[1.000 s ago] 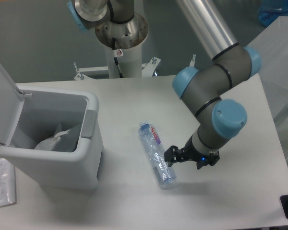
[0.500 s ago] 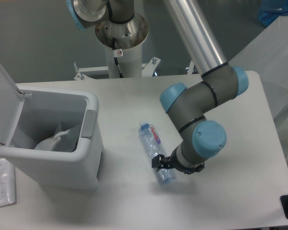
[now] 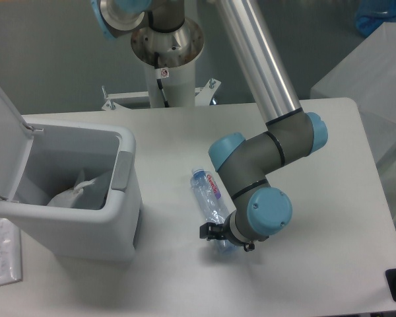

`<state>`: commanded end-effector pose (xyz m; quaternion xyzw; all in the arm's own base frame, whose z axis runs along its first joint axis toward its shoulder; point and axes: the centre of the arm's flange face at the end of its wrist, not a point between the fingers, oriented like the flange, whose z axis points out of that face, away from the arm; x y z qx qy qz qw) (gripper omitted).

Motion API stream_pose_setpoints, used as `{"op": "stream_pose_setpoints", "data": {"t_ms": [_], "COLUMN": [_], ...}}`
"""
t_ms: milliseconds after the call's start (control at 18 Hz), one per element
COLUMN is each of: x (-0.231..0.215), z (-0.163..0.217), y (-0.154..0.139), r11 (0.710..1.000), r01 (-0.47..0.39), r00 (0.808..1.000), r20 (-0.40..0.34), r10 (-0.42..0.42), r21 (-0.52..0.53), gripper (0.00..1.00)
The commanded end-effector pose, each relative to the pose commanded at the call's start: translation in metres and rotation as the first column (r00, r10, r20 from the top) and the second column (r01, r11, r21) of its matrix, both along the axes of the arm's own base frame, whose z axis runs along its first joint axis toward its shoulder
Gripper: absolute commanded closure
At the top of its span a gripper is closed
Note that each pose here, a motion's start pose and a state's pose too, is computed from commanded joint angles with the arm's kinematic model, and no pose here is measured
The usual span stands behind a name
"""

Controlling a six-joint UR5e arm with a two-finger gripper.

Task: Place the trash in the trash can
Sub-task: 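Lower the gripper onto the bottle's cap end and close on it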

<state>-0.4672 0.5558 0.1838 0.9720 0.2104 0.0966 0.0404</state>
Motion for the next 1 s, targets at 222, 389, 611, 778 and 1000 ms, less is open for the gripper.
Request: {"op": "stream_pose_setpoints", "data": {"t_ms": [222, 389, 611, 778, 1000], "x": [-0.0025, -0.0038, -0.0037, -0.0037, -0.004], "z": [0.0006, 0.0, -0.001, -0.0021, -0.0004], "y": [0.002, 0.0044, 0.0045, 0.0046, 0.0048], "r11": [1.0, 1.0, 1.0, 1.0, 1.0], "r01": [0.0, -0.001, -0.008, -0.008, -0.008], "r00": [1.0, 1.0, 1.0, 1.0, 1.0], "r20": [-0.008, -0.01, -0.008, -0.007, -0.009], "r10": [0.0, 0.001, 0.008, 0.008, 0.008], "r21": [0.007, 0.007, 0.006, 0.005, 0.007], "gripper": [0.0, 0.03, 0.21, 0.34, 0.34]}}
